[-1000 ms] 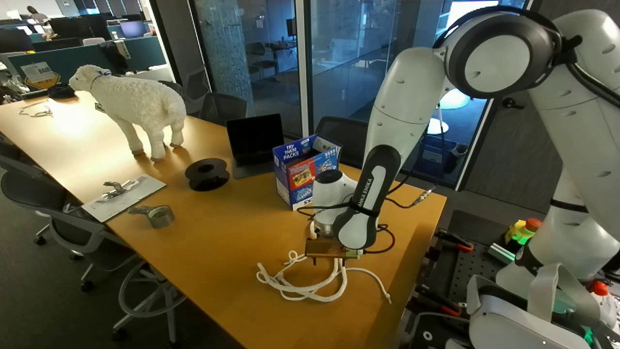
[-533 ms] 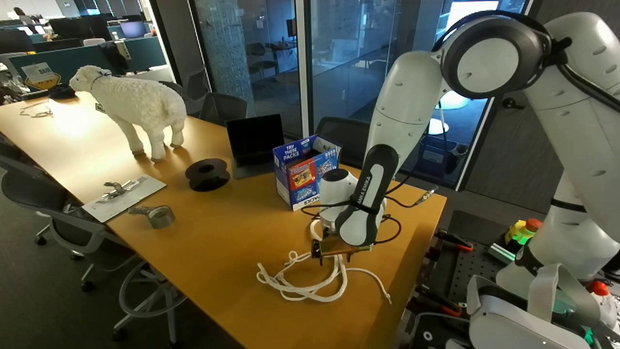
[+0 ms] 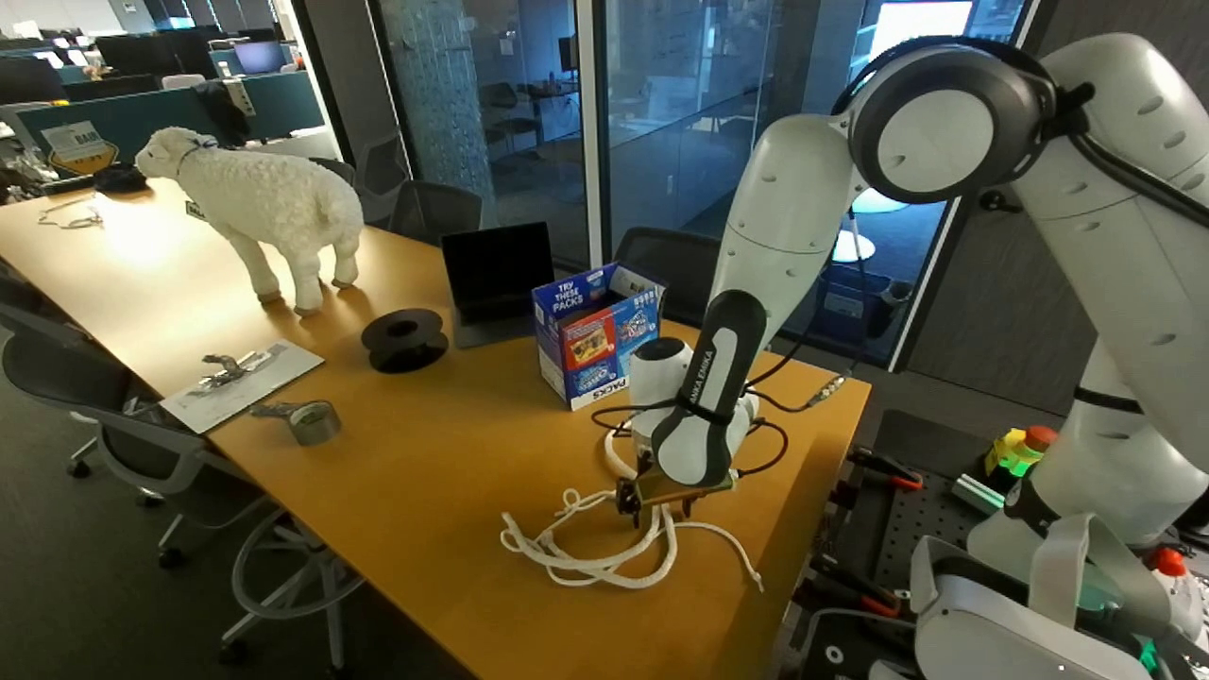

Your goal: Place the two white ropes inside the blue box

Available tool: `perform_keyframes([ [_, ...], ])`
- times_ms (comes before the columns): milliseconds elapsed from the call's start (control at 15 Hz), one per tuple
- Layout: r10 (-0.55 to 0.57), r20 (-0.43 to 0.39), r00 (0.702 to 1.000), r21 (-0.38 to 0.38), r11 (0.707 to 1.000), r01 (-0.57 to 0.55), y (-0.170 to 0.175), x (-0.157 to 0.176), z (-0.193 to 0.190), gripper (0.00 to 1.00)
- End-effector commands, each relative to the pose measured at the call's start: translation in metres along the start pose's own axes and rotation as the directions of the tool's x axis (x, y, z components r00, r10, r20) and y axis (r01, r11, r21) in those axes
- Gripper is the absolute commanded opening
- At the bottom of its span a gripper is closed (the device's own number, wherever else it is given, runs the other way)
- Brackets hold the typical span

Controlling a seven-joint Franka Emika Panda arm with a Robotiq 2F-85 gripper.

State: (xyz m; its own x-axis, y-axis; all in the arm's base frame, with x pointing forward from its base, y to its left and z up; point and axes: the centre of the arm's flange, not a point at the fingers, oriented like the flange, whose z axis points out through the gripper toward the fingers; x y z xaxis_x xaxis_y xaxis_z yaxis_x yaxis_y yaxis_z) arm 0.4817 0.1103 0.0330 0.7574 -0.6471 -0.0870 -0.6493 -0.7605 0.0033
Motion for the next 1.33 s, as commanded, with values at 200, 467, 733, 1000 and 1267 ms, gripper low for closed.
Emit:
perform_keyframes([
  [200, -0.018, -0.034, 0.999, 0.027, 0.999, 0.019, 0.003, 0.004, -0.003, 0.43],
  [467, -0.011, -0.045, 0.999, 0.031, 0.999, 0.013, 0.008, 0.010, -0.007, 0.14],
  [733, 0.005, -0.053, 0.999, 0.034, 0.999, -0.003, 0.016, 0.015, -0.012, 0.03],
  [1000, 0.094, -0.146, 0.985, 0.078, 0.993, -0.083, 0.031, 0.042, -0.059, 0.05],
  [1267, 0.169, -0.343, 0.924, 0.147, 0.981, -0.125, 0.045, 0.086, -0.148, 0.05],
])
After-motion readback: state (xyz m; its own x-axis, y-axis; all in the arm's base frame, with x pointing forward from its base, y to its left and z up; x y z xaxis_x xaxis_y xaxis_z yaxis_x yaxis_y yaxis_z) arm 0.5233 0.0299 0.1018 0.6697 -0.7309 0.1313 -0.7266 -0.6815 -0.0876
